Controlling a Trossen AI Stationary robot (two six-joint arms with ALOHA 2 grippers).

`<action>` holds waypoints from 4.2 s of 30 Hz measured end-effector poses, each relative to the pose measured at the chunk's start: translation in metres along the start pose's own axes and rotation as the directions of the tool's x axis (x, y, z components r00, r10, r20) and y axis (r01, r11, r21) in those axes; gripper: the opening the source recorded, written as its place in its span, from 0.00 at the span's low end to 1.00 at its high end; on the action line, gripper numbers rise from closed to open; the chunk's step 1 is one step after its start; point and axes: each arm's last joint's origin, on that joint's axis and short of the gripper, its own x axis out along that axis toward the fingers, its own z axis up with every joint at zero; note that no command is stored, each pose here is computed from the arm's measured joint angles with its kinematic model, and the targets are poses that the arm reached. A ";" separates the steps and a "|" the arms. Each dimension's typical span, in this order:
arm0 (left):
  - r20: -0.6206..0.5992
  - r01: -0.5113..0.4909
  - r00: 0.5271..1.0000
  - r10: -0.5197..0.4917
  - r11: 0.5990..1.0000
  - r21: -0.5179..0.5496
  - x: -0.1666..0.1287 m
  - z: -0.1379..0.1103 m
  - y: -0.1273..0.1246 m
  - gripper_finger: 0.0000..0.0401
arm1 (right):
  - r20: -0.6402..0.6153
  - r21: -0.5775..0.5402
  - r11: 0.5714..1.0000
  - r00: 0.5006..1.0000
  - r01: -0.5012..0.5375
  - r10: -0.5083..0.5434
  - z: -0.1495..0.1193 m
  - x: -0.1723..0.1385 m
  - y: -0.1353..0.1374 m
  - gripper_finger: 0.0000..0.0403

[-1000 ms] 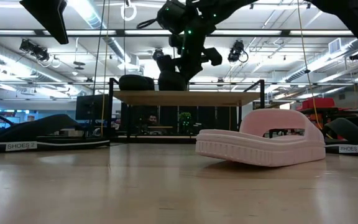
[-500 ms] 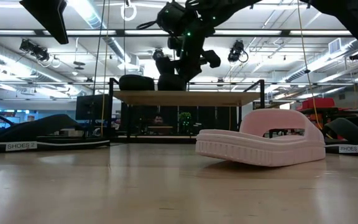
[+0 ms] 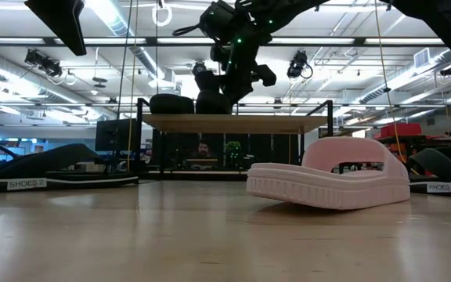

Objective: Pick and place slides into the shelf
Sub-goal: Put the black slider on the shelf, then put the bottom pink slider on the shelf

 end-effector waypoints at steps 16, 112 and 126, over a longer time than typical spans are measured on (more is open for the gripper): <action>0.000 0.000 1.000 0.000 1.000 -0.001 0.000 0.000 0.000 0.43 | 0.008 -0.052 0.999 1.000 0.006 -0.006 -0.001 -0.003 0.002 0.23; 0.306 0.101 0.939 -0.159 0.976 0.195 0.054 0.037 -0.024 0.43 | -0.873 -0.385 0.921 0.346 -0.056 -0.344 -0.270 -0.324 -0.033 0.28; 0.292 0.078 0.949 -0.118 0.986 0.147 0.062 0.043 -0.013 0.43 | -0.888 -0.305 0.952 0.356 0.019 -0.291 -0.277 -0.323 -0.028 0.28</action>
